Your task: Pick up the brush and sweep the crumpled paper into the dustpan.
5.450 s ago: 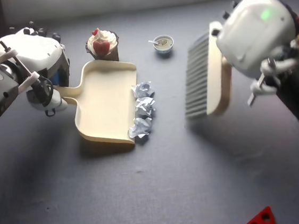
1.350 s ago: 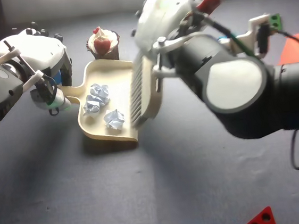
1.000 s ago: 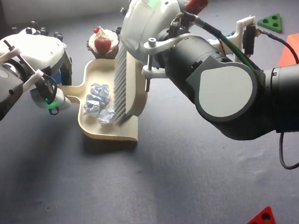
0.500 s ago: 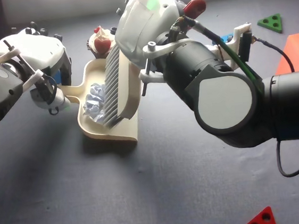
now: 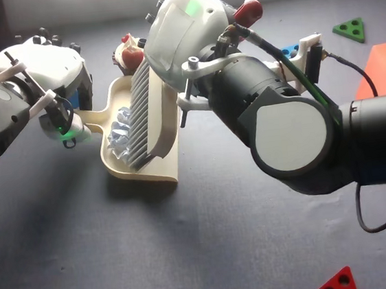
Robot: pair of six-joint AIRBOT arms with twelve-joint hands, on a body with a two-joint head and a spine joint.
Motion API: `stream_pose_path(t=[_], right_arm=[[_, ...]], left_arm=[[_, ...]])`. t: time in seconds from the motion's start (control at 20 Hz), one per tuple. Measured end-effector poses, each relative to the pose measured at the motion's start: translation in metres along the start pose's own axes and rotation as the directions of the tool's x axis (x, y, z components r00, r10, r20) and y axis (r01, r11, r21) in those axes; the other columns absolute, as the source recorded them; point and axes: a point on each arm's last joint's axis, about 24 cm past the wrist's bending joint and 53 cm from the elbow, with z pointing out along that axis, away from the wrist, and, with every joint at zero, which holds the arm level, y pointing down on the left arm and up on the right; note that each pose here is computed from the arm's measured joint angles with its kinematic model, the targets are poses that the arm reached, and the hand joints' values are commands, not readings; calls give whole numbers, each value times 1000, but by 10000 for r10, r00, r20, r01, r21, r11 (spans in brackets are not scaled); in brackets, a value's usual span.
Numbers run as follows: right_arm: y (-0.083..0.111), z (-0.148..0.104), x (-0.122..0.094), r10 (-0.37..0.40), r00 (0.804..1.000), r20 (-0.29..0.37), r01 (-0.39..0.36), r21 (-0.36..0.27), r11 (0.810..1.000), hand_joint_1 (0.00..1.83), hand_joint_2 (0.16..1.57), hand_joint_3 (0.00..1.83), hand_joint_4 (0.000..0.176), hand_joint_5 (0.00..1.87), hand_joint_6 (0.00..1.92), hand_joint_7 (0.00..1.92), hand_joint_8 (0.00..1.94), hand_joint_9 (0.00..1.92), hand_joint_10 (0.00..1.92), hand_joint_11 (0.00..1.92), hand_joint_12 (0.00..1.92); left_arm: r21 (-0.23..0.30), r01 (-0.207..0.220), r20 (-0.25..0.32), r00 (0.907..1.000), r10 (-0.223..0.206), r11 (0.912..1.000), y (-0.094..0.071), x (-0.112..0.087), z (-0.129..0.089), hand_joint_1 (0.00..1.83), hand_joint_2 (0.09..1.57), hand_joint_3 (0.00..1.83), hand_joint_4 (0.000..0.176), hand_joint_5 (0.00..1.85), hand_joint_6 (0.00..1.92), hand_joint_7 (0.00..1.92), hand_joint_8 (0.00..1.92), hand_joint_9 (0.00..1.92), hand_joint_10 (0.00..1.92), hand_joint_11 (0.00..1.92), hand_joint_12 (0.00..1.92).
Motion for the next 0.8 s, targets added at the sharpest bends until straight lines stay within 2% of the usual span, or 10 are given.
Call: stream_pose_path(t=[0.05,0.1,0.15,0.25,0.3,0.35,0.45,0.55,0.65,0.8], right_arm=[[-2,0,-2,73,10000,-4,-73,22,10000,1463,1139,0,67,952,1921,1003,1941,1322,1921,1474,1921],[-6,-1,-5,170,9999,-18,-170,60,9998,1462,1139,0,69,939,1921,995,1941,1311,1921,1468,1921],[-9,-1,-8,173,9998,36,-173,97,9998,1453,1146,1,71,934,1921,995,1941,1308,1921,1468,1921],[-11,-3,-11,205,9998,77,-206,94,9997,1444,1159,5,70,932,1921,1010,1941,1321,1921,1471,1921],[-11,-4,-12,210,9997,96,-210,77,9997,1443,1160,3,70,927,1921,1026,1941,1328,1921,1469,1921],[-13,-5,-13,212,9997,88,-213,75,9997,1441,1165,3,69,917,1921,1009,1941,1329,1921,1466,1921],[-23,-8,-12,167,9998,63,-168,146,9998,1430,1173,4,68,906,1921,963,1941,1321,1921,1473,1921],[-40,-12,-9,166,9998,-51,-164,389,9991,1427,1180,4,70,919,1921,962,1941,1325,1921,1476,1921],[-56,-14,-3,213,9995,-227,-197,657,9976,1441,1185,3,74,918,1921,952,1941,1335,1921,1477,1921],[-67,-23,4,465,9973,-564,-417,841,9956,1422,1183,0,82,906,1921,965,1941,1332,1921,1473,1921]], left_arm=[[-11,24,-5,10000,-24,10000,0,0,0,1120,1063,0,0,1099,783,400,3,238,2,0,660],[-18,36,2,10000,-36,10000,0,0,0,1110,1063,0,15,1098,786,407,3,238,2,0,686],[-33,83,16,10000,-83,10000,0,-1,0,1115,1062,0,4,1101,781,413,3,255,5,0,684],[-28,60,106,9999,-60,10000,-1,-4,1,1108,1069,1,13,1084,809,414,1,247,0,0,587],[-35,66,111,9999,-66,10000,-1,-5,1,1105,1075,1,10,1070,831,408,2,244,0,0,541],[-35,70,107,9999,-69,10000,-1,-4,1,1099,1074,0,29,1073,827,402,1,243,0,0,523],[-37,73,106,9999,-73,10000,-1,-4,1,1116,1071,0,0,1080,814,406,2,257,2,0,475],[-38,69,110,9999,-69,10000,-1,-5,1,1124,1065,0,0,1094,792,407,3,253,3,0,562],[-38,69,110,9999,-69,10000,-1,-5,1,1111,1067,1,6,1087,803,413,2,261,3,0,527],[-39,76,105,9999,-76,10000,-1,-4,1,1125,1065,0,0,1094,791,395,0,226,0,0,502]])
